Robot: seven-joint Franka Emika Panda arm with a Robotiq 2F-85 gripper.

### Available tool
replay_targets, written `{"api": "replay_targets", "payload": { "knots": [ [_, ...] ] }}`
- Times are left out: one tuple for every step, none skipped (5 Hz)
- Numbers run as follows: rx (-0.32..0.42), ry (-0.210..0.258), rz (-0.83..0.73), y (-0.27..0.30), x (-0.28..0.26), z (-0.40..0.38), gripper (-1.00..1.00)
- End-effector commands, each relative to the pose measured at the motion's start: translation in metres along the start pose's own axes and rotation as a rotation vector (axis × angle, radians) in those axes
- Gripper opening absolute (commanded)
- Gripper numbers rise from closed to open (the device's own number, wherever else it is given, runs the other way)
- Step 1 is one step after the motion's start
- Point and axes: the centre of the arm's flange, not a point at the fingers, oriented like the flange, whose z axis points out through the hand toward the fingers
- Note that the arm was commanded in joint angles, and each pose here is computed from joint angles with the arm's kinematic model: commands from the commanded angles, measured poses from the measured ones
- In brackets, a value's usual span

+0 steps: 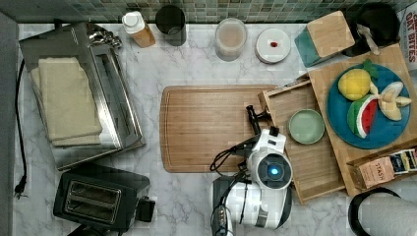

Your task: Close the drawer.

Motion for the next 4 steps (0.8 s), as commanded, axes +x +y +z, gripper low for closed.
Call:
{"api": "replay_targets", "payload": {
  "knots": [
    [-0.160, 0.117, 0.153, 0.173, -0.028, -0.054, -1.00],
    [-0.171, 0.114, 0.122, 0.199, -0.031, -0.069, -1.00],
    [-0.194, 0.176, 0.127, 0.220, -0.032, -0.062, -1.00],
    [-0.223, 0.195, 0.147, 0.231, -0.032, -0.070, -1.00]
  ]
}}
